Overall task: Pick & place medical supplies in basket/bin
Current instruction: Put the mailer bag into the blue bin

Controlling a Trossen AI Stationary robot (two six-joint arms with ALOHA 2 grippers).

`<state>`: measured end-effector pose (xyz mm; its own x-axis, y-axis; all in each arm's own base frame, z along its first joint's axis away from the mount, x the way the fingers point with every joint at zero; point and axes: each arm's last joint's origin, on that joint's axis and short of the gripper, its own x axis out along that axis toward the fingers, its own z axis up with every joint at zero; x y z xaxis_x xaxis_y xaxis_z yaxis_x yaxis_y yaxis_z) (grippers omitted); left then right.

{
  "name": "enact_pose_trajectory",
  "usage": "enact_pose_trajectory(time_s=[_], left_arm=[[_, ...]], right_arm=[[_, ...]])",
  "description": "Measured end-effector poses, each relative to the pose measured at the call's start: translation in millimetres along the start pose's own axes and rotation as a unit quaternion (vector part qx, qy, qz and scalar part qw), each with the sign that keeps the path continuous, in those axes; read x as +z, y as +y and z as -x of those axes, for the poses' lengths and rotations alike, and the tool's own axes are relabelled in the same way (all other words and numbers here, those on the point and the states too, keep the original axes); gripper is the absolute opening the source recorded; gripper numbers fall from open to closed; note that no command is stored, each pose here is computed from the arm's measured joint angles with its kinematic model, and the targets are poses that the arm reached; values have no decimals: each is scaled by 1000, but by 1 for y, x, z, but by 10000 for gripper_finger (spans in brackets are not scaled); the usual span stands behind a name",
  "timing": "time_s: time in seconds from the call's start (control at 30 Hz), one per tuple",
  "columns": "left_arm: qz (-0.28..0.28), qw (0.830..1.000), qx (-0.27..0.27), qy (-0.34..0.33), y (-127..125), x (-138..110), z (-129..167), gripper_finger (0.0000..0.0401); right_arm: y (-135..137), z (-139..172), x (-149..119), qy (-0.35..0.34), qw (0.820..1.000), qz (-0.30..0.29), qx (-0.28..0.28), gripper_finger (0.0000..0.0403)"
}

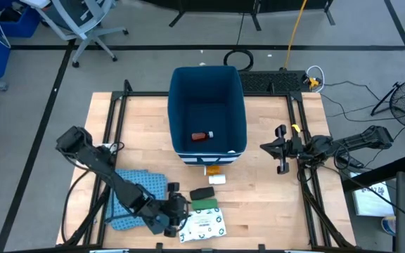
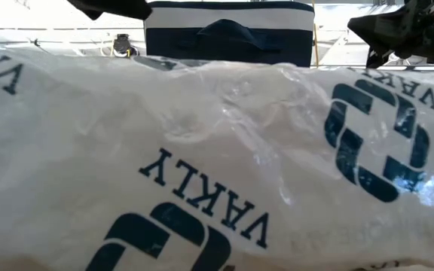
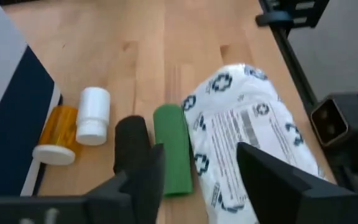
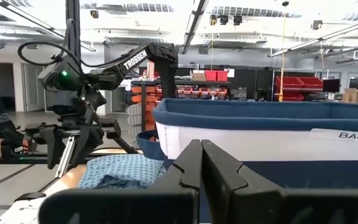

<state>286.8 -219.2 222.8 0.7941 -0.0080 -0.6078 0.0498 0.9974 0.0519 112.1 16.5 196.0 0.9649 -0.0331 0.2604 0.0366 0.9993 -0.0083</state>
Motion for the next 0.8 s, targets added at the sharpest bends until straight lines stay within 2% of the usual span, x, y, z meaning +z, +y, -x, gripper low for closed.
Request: enact_pose_trajectory(time_s=[0.17,0.23,0.37,0.5,0.67,0.8], left_arm=[[14,1000,6,8,7,1,-4,247],[6,1000,-9,24,7,-1,-4,252],[-47,995,-49,74,1,-11,1,253],[-99,988,-70,92,-13,-22,11,253],[-158,982,-61,81,-24,-28,19,253],[-199,972,-64,104,-31,-41,4,253]], right_arm=[[0,0,1,-3,1000,-1,0,0],[0,0,1,-3,1000,-1,0,0],[0,0,0,-1,1000,0,3,0],[1,0,-1,3,1000,1,15,0],[1,0,-1,4,1000,1,13,0],[1,0,-1,4,1000,1,12,0]])
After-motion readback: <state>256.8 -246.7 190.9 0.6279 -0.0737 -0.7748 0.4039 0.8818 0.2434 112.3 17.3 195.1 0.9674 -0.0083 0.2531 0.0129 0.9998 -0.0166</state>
